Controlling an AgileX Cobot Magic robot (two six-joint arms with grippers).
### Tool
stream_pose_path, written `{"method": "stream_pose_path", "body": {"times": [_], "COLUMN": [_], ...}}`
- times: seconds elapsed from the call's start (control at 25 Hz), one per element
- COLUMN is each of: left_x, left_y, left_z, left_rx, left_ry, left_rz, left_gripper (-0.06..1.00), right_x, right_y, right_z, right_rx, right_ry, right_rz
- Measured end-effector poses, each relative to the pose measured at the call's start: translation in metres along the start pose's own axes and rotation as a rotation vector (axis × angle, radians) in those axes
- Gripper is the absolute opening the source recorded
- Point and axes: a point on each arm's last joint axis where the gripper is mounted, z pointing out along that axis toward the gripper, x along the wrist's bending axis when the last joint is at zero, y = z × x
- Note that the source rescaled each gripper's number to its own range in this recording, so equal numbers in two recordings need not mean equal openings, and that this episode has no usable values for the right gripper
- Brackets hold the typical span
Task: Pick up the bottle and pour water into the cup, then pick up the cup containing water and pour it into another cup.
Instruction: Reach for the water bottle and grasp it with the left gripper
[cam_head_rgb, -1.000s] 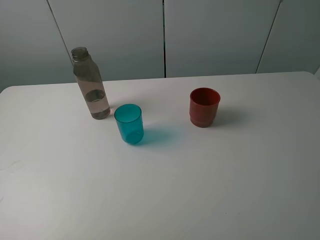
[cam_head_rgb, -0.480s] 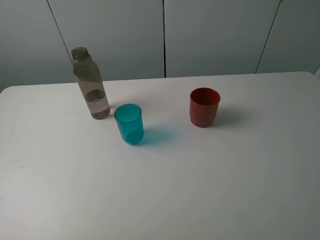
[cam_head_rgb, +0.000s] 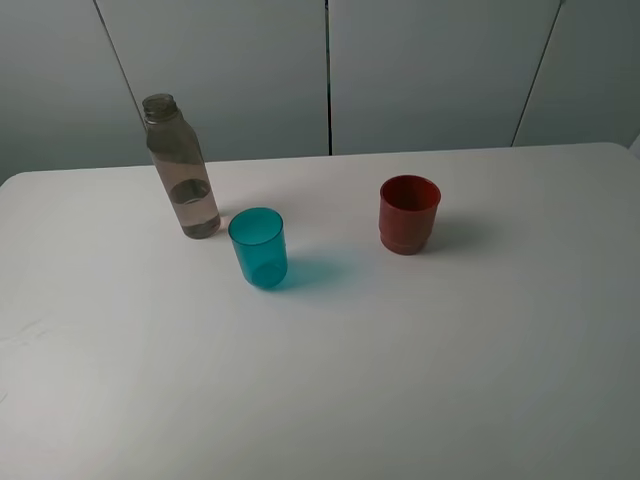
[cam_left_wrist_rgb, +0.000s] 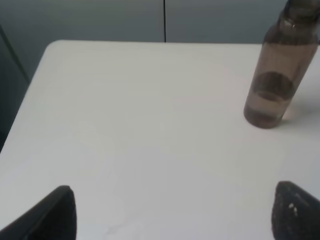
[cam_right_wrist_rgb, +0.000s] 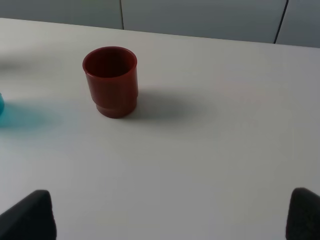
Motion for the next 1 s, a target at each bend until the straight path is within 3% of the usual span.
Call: {"method": "stream_pose_path", "body": {"times": [0.56, 0.84, 1.0], "left_x": [0.001, 0.004, 0.004], "left_y": [0.012, 0.005, -0.011], "left_z": [0.112, 0.145, 0.162], "left_rx": [0.271, 0.290, 0.243], "left_ry": [0.014, 0.036, 0.025], "left_rz": [0.050, 0.129, 0.161], "left_gripper": [1.00, 1.00, 1.00], "right_x": [0.000, 0.000, 0.000], "right_y": [0.000, 0.000, 0.000], "right_z": [0.000, 0.000, 0.000], "right_rx": [0.000, 0.000, 0.000], "right_ry": [0.000, 0.000, 0.000], "right_rz": [0.000, 0.000, 0.000]}}
